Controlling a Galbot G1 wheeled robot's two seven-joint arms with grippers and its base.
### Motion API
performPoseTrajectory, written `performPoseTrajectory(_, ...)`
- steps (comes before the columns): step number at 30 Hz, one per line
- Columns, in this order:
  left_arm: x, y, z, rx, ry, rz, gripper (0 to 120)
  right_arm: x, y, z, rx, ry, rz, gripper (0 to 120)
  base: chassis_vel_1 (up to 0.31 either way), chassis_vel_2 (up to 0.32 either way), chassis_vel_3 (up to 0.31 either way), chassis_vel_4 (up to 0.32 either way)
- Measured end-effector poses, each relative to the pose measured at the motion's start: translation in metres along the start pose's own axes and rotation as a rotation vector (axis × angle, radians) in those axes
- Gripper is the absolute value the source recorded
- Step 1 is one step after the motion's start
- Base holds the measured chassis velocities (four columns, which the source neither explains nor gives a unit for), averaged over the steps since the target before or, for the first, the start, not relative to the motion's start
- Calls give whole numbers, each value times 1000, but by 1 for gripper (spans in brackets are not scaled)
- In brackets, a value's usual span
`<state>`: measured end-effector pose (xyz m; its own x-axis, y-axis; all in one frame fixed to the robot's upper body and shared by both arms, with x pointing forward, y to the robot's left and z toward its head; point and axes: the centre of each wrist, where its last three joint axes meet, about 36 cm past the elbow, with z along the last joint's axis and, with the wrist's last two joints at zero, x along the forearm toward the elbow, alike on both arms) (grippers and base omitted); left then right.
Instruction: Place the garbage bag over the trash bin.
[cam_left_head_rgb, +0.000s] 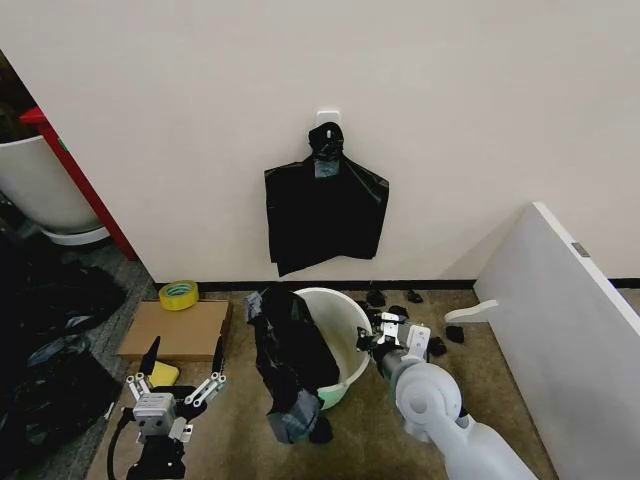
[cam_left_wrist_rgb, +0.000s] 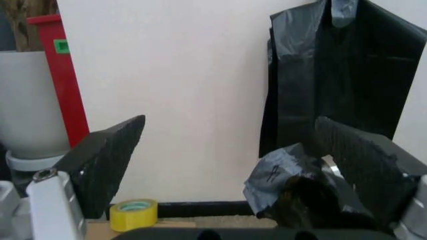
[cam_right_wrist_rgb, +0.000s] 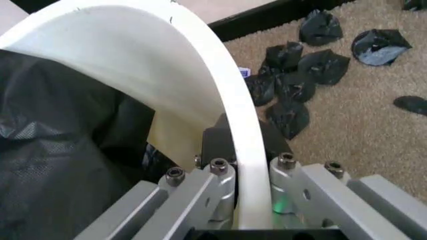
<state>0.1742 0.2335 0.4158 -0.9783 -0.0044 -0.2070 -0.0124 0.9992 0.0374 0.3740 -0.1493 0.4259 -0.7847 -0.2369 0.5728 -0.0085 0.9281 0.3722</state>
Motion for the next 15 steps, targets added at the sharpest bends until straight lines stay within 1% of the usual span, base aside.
performPoseTrajectory(1, 0, 0, 0, 0, 0, 0, 100, 0, 0, 0, 0, 0, 0, 1, 0, 0, 0, 0)
performPoseTrajectory(2, 0, 0, 0, 1, 1, -1, 100, 1, 0, 0, 0, -2, 0, 4, 0, 0, 0, 0)
performPoseTrajectory(4, 0, -1, 1, -1, 15, -8, 100, 4, -2, 0, 4, -12, 2, 13, 0, 0, 0, 0)
performPoseTrajectory(5, 0, -1, 2, -5, 23, -11, 100, 6, -3, 1, 6, -18, 2, 19, 0, 0, 0, 0)
performPoseTrajectory(7, 0, -1, 2, -6, 25, -12, 100, 7, -3, 1, 9, -21, 3, 21, 0, 0, 0, 0)
performPoseTrajectory(8, 0, -1, 2, -9, 30, -15, 100, 10, -5, 1, 18, -36, 7, 29, 0, 0, 0, 0)
performPoseTrajectory(9, 0, -1, 2, -9, 30, -15, 100, 10, -5, 1, 18, -36, 7, 29, 0, 0, 0, 0)
performPoseTrajectory(11, 0, -1, 2, -10, 32, -16, 100, 11, -6, 1, 22, -43, 9, 36, 0, 0, 0, 0)
performPoseTrajectory(12, 1, -1, 1, -10, 36, -17, 100, 14, -6, -1, 32, -58, 16, 41, 0, 0, 0, 0)
performPoseTrajectory(13, 1, -1, 1, -10, 37, -17, 100, 15, -6, -1, 36, -64, 18, 43, 0, 0, 0, 0)
performPoseTrajectory(14, 2, -1, -1, -10, 40, -18, 100, 26, -7, -4, 67, -104, 39, 51, 0, 0, 0, 0)
performPoseTrajectory(15, 2, -1, -1, -10, 42, -19, 100, 37, -7, -8, 95, -140, 53, 52, 0, 0, 0, 0)
